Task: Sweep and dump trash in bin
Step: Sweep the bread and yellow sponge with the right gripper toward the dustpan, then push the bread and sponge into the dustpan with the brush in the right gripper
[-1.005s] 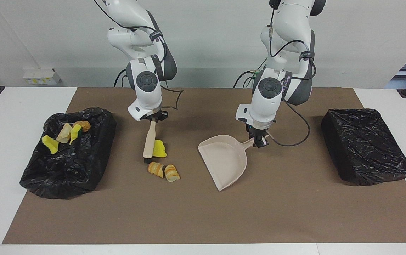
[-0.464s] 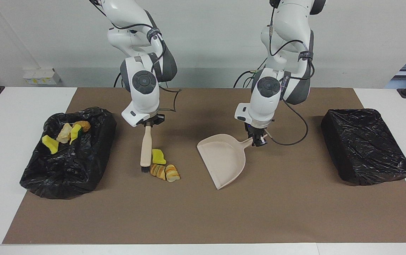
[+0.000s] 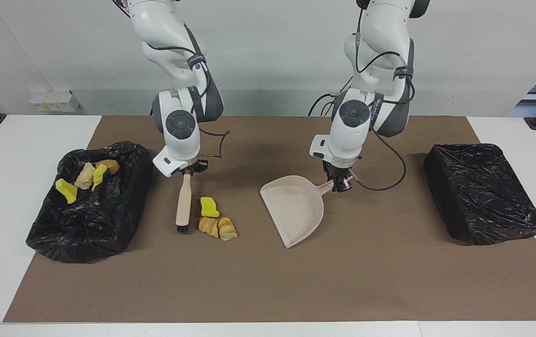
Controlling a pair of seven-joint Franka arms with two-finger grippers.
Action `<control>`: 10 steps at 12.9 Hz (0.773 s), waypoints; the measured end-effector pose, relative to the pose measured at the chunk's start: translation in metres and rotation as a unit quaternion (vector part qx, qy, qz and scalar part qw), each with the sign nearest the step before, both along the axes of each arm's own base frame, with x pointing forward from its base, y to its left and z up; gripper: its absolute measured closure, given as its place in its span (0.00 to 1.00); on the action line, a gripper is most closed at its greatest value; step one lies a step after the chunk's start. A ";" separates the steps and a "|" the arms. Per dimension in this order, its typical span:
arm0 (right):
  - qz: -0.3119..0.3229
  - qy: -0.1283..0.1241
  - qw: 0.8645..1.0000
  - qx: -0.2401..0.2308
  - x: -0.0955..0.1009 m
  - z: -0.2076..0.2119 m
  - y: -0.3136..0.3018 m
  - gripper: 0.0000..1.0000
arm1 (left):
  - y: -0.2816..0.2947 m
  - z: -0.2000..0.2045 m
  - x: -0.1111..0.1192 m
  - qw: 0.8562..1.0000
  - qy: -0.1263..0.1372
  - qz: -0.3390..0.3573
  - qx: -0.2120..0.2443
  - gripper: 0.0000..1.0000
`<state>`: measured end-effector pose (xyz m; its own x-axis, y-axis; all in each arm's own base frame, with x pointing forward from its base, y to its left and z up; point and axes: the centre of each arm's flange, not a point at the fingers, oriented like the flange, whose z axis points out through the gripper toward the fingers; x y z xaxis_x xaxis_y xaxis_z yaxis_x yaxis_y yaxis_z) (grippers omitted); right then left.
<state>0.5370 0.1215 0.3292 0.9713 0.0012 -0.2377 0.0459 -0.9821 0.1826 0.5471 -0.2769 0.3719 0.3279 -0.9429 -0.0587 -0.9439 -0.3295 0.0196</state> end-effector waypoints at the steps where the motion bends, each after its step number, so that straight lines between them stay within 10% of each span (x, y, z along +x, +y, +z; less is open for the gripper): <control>1: 0.009 -0.008 1.000 0.004 0.003 -0.001 0.005 0.74 | 0.000 0.000 0.000 1.000 0.000 0.000 0.000 0.69; 10: 0.161 -0.034 0.986 0.009 0.027 0.023 0.061 0.74 | 0.003 -0.003 -0.006 1.000 -0.002 0.000 -0.002 0.69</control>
